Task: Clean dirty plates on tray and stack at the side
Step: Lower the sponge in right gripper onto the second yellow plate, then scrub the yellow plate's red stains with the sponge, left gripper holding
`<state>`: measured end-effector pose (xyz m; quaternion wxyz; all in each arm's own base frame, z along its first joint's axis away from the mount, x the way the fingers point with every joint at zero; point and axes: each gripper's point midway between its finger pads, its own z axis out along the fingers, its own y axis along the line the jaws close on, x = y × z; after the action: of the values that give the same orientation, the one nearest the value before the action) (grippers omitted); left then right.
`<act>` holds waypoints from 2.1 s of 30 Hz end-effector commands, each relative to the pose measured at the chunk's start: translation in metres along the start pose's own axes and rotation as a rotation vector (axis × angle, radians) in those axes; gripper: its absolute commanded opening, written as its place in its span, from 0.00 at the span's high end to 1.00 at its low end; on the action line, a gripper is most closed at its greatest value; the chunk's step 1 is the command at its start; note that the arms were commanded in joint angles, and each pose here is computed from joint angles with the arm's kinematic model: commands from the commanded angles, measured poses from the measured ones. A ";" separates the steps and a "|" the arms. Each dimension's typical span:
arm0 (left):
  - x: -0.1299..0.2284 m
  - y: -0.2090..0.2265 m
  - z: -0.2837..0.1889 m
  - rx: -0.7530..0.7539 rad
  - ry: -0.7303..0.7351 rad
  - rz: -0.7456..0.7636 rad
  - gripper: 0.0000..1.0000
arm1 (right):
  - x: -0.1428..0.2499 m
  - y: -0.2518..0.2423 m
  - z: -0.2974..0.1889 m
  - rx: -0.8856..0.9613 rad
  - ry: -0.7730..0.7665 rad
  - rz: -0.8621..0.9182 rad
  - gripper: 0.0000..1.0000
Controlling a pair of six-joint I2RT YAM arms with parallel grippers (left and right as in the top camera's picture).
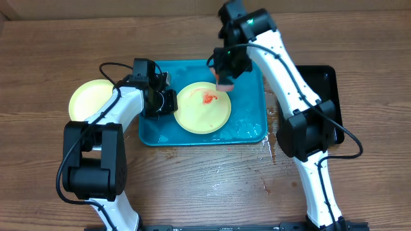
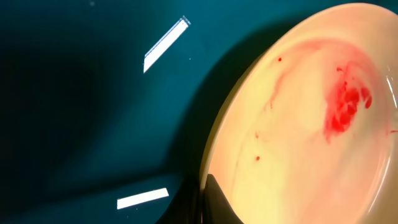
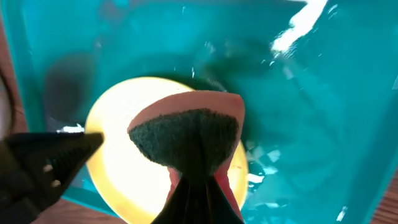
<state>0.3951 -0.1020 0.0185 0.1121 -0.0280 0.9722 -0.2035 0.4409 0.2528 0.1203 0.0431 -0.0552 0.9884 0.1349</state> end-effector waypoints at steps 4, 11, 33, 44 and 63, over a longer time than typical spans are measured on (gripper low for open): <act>-0.025 -0.018 -0.023 0.049 -0.082 0.064 0.96 | 0.017 0.011 0.014 0.000 0.040 -0.034 0.96; -0.023 -0.011 -0.023 0.013 -0.078 0.057 0.96 | 0.031 0.007 0.058 0.014 0.084 -0.041 0.96; -0.007 -0.006 -0.022 -0.012 -0.012 0.080 0.96 | 0.042 0.061 0.121 -0.225 0.056 -0.082 0.96; -0.007 -0.004 -0.022 -0.018 -0.015 0.078 0.96 | 0.078 0.097 0.129 -0.217 0.112 -0.175 0.96; -0.009 0.000 -0.022 -0.037 -0.020 0.073 0.96 | 0.035 -0.046 0.098 0.142 0.086 -0.027 0.96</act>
<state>0.3850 -0.0970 0.0190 0.0931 -0.0047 0.9783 -0.1853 0.3936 0.2594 0.0148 -0.0412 -0.0760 0.9873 0.1332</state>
